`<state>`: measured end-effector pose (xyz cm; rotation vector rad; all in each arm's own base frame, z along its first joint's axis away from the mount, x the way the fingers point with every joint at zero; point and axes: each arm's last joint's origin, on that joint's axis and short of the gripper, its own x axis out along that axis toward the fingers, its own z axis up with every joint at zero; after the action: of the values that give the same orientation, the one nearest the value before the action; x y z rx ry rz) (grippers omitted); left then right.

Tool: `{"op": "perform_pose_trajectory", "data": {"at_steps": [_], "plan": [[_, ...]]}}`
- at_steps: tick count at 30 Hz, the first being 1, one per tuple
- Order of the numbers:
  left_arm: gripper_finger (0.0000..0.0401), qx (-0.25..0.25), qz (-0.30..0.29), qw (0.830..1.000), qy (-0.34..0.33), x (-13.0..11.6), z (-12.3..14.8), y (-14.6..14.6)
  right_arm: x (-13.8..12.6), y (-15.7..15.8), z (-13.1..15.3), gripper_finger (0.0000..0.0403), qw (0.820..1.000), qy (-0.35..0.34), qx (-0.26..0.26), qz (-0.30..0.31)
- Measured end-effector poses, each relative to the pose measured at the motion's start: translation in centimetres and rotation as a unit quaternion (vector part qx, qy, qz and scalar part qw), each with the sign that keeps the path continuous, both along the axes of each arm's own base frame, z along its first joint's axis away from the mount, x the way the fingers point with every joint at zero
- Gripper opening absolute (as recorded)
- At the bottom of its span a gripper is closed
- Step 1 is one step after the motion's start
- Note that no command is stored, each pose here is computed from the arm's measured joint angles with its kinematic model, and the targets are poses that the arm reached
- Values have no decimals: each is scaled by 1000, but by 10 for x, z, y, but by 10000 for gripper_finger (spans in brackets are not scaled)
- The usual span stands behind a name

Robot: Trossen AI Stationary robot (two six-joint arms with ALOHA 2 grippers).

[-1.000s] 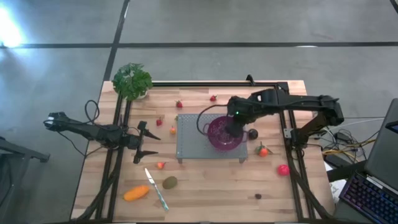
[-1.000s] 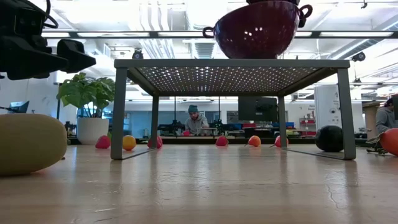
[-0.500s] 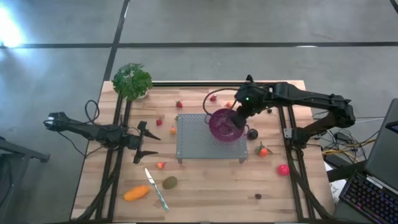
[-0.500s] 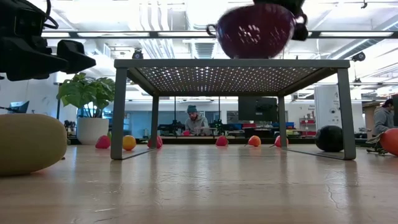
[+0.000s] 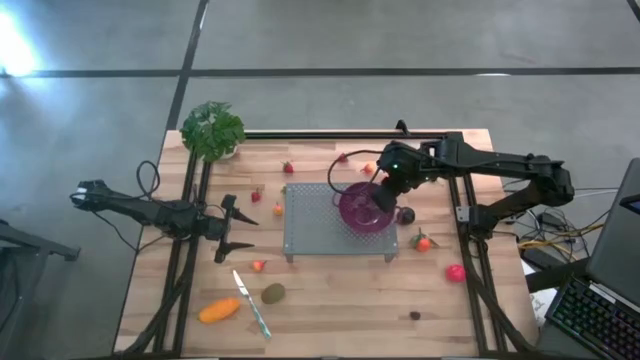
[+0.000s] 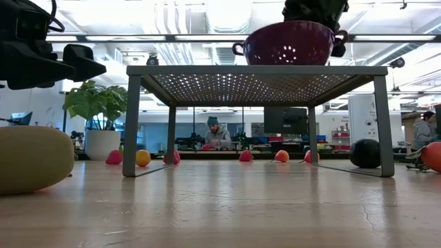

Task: Pick & Place Fruit
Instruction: Put the purple strainer bowl on the shelf

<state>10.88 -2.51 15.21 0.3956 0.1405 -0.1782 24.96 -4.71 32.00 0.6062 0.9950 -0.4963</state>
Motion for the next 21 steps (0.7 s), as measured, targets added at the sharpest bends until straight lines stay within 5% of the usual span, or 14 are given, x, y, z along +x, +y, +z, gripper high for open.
{"op": "perform_pose_trajectory", "data": {"at_steps": [21], "plan": [[291,0,0,1000,0,0,0,0,-3,0,-2,8,1000,18,1,3]]}}
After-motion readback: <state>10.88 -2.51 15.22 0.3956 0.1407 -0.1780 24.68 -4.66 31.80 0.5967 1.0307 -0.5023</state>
